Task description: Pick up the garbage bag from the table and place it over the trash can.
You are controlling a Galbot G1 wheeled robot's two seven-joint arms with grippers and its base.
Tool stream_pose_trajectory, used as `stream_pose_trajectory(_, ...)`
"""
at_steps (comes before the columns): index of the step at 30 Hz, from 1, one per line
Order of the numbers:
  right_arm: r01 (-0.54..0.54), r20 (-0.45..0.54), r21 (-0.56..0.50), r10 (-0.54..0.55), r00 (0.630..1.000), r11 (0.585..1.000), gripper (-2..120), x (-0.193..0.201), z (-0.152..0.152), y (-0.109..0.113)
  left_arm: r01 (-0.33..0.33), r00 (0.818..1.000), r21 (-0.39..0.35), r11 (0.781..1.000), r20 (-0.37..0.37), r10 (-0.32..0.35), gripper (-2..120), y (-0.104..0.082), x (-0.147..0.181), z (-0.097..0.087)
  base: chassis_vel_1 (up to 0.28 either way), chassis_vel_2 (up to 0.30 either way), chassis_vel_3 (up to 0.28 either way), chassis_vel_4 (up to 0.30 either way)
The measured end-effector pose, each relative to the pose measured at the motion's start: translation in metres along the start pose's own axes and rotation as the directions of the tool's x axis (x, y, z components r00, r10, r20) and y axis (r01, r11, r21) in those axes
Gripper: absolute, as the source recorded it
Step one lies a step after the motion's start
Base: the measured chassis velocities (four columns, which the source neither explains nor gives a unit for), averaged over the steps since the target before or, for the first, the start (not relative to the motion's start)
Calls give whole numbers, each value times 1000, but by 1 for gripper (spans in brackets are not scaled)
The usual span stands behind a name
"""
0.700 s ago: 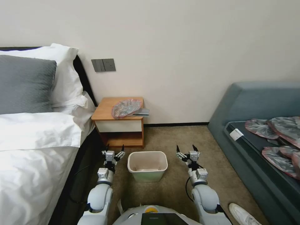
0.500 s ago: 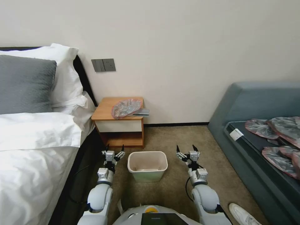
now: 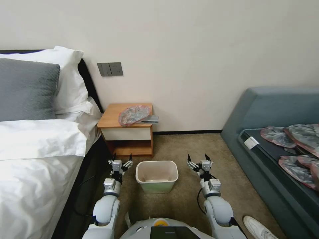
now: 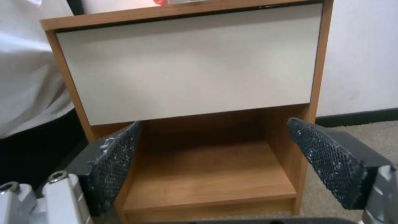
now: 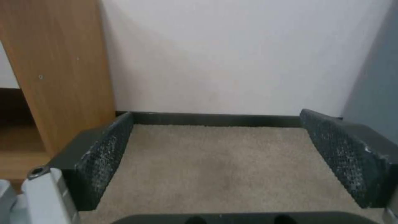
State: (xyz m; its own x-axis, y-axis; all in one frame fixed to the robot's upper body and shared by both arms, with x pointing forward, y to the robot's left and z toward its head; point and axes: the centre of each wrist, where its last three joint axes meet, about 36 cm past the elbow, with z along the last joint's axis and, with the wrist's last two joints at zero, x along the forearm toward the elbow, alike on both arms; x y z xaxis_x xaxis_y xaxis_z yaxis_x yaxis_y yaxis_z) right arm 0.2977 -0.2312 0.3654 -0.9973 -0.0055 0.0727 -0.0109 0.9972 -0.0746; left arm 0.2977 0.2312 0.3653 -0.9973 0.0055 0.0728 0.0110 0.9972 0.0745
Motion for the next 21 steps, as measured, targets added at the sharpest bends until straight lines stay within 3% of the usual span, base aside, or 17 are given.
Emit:
stream_pose_trajectory(16, 0, 2, -1, 0, 1000, 1000, 100, 0, -1, 0, -1, 1000, 1, 1000, 1, 1, 92, 0, 0, 0, 0, 0, 0, 0)
stream_pose_trajectory(19, -4, 12, -3, 4, 1000, 1000, 100, 1, -6, -3, -1, 1000, 14, 1000, 24, 0, 98, 6, -5, -4, 0, 0, 0, 0)
stream_pose_trajectory(21, -24, 58, -8, 25, 998, 1000, 100, 7, -26, -15, 4, 997, 38, 999, 74, -7, 99, 18, -16, -10, 0, 0, 0, 0)
